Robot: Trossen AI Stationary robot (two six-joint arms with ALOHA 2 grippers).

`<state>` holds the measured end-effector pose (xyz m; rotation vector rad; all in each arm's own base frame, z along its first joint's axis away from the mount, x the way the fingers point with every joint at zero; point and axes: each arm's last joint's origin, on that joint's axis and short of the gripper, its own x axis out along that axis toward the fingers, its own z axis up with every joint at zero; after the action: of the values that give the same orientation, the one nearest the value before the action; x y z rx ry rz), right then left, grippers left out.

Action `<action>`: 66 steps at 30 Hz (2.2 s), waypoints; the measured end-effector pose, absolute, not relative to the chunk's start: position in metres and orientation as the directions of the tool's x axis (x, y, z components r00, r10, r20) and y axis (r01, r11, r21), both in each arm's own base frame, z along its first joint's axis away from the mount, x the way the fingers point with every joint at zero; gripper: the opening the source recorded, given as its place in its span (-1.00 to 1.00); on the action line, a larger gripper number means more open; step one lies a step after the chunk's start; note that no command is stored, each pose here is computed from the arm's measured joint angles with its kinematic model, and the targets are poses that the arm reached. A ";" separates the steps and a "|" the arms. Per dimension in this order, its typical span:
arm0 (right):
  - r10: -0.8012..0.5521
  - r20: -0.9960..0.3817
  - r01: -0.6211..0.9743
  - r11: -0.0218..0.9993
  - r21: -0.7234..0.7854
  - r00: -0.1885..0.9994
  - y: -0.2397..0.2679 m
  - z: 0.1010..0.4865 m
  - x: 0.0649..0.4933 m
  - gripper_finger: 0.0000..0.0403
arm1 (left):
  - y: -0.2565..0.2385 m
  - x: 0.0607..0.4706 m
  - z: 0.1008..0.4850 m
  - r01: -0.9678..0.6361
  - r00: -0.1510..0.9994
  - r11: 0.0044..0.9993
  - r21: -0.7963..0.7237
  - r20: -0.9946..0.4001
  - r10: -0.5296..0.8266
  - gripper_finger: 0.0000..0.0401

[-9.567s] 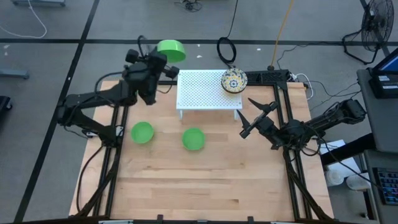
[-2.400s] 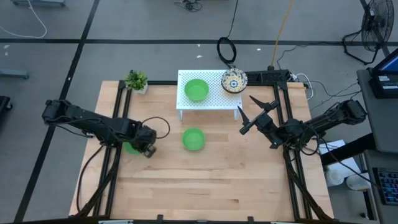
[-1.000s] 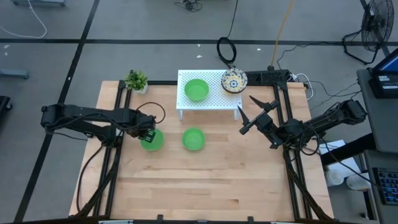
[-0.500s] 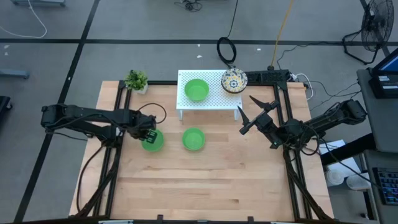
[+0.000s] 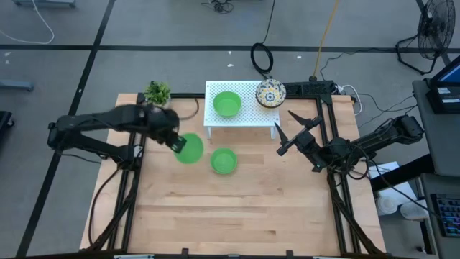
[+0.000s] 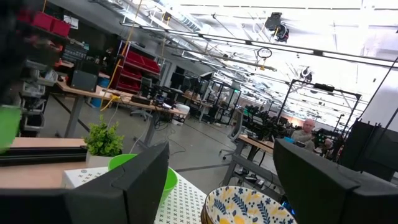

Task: Pick & Place Mini bowls
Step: Stack the left green bowl on top of the green bowl on the shelf

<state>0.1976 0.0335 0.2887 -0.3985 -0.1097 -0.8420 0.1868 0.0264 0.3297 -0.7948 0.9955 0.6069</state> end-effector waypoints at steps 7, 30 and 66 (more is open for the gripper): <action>-0.703 0.250 0.744 0.598 -0.299 0.665 0.034 0.289 0.198 0.36 | 0.034 0.175 0.431 -0.651 0.663 0.658 -0.378 -0.705 0.251 -0.98; -0.704 0.251 0.745 0.599 -0.294 0.665 0.033 0.289 0.198 0.36 | 0.188 0.288 0.404 -0.750 0.434 0.620 -0.232 -0.879 0.196 -0.99; -0.704 0.250 0.744 0.597 -0.299 0.665 0.033 0.289 0.198 0.36 | 0.209 0.303 0.398 -0.672 0.531 0.686 -0.279 -0.827 0.183 -0.13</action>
<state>0.1976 0.0335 0.2887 -0.3984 -0.1101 -0.8421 0.3026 0.2094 0.3985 -0.6365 0.8689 0.5535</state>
